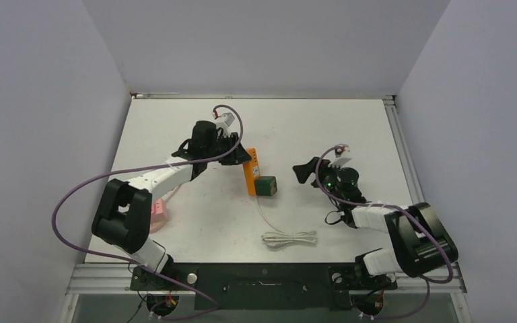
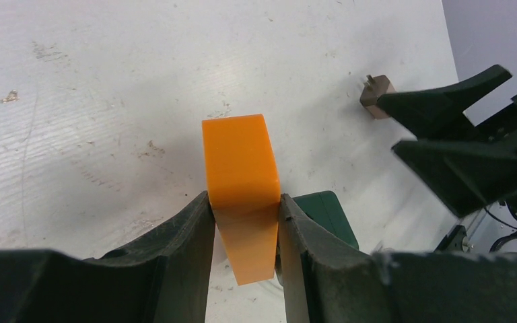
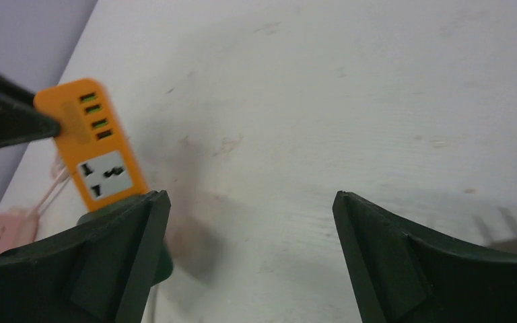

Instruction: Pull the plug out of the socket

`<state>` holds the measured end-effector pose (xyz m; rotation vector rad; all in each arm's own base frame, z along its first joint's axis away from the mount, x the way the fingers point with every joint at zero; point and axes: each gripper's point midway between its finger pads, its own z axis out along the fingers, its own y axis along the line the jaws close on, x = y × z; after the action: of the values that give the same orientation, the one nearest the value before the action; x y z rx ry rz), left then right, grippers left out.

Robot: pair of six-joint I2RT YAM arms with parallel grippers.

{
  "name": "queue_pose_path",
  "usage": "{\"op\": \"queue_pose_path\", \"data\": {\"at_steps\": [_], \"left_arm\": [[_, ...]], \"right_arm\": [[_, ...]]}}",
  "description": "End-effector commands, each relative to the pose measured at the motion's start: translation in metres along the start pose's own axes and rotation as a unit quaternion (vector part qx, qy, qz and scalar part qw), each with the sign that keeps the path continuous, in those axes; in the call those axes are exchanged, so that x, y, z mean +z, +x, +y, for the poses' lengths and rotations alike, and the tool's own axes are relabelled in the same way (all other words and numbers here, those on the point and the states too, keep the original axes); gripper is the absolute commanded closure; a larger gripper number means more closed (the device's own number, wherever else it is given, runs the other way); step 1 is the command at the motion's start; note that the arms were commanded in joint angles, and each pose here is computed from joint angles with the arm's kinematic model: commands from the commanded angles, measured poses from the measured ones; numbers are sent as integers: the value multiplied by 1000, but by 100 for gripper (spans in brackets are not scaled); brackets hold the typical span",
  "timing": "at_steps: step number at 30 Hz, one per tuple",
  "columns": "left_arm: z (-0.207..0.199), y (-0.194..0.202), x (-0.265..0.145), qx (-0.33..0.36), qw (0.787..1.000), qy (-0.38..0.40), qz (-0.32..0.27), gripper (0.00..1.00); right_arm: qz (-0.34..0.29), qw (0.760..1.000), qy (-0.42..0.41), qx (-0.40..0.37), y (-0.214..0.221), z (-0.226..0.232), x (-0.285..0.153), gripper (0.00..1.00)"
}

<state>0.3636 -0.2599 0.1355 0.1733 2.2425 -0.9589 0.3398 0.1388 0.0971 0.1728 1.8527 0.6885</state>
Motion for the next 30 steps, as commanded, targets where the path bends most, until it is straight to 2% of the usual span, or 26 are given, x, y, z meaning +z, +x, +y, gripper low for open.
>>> {"op": "queue_pose_path", "data": {"at_steps": [1, 3, 8, 18, 26, 30], "left_arm": [[-12, -45, -21, 20, 995, -5, -95, 100], [-11, -45, -25, 17, 994, -10, -109, 100], [-8, -52, -37, 13, 989, -26, -146, 100], [-10, -59, -53, 5, 981, -31, -190, 100], [-15, -61, -58, 3, 979, -26, -200, 100], [-19, -60, -60, 3, 979, -23, -204, 100]], "right_arm": [[30, 982, -185, -27, 17, 88, 13, 1], [44, 976, -211, 2, 28, 103, 15, 1], [68, 974, -200, 77, 45, 107, 21, 1], [93, 974, -76, 193, 63, 109, 23, 1], [65, 956, -19, 284, 50, 115, 23, 2], [75, 949, -13, 306, 54, 122, 26, 3]]}}
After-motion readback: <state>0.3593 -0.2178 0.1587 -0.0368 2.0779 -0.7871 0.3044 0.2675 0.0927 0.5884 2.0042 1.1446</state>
